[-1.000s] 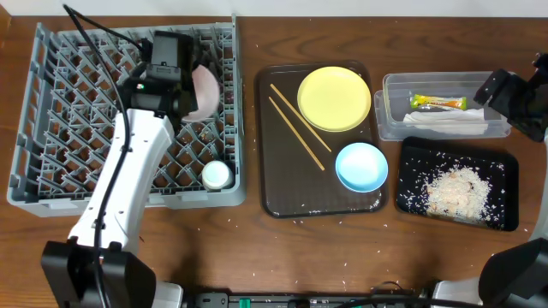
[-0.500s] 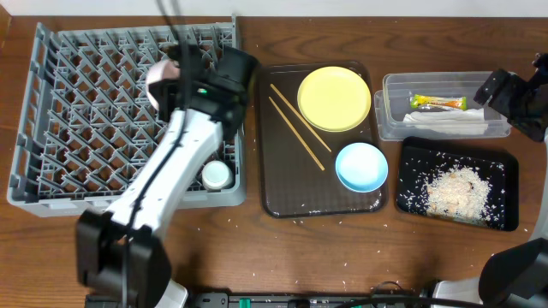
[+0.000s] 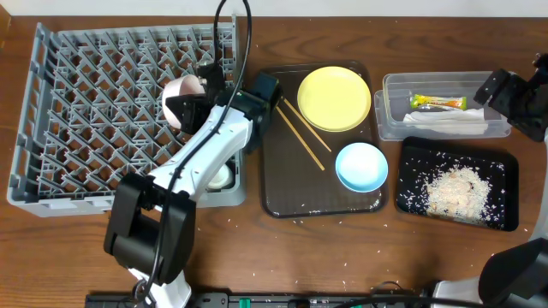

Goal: Sort waste into correct bins and load items into the dishwasher
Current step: 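Carry the pink bowl to the dish rack and set it upright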

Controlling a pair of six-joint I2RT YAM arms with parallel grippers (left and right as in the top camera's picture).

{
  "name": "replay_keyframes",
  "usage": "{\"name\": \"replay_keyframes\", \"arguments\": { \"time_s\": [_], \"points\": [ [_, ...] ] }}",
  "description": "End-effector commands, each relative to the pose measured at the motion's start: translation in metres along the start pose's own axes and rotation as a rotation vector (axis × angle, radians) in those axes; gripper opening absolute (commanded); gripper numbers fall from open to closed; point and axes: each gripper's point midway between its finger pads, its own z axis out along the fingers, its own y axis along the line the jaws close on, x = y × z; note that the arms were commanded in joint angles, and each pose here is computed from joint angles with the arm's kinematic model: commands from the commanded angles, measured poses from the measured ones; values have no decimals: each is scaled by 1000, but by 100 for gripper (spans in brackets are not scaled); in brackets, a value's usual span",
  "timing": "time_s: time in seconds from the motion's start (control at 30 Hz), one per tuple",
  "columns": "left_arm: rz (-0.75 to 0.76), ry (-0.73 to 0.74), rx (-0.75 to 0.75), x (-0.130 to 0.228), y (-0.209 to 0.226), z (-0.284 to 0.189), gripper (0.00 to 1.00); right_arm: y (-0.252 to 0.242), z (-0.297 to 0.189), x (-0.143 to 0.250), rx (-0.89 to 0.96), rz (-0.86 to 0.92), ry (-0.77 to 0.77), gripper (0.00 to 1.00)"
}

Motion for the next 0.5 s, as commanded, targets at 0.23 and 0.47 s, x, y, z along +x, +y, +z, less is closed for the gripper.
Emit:
{"name": "replay_keyframes", "arguments": {
  "time_s": [0.23, 0.47],
  "points": [
    [7, -38, -62, 3, -3, 3, 7, -1, 2, 1, -1, 12, 7, 99],
    [49, -44, -80, 20, -7, 6, 7, -1, 2, 1, -1, 12, 7, 99]
  ]
}}
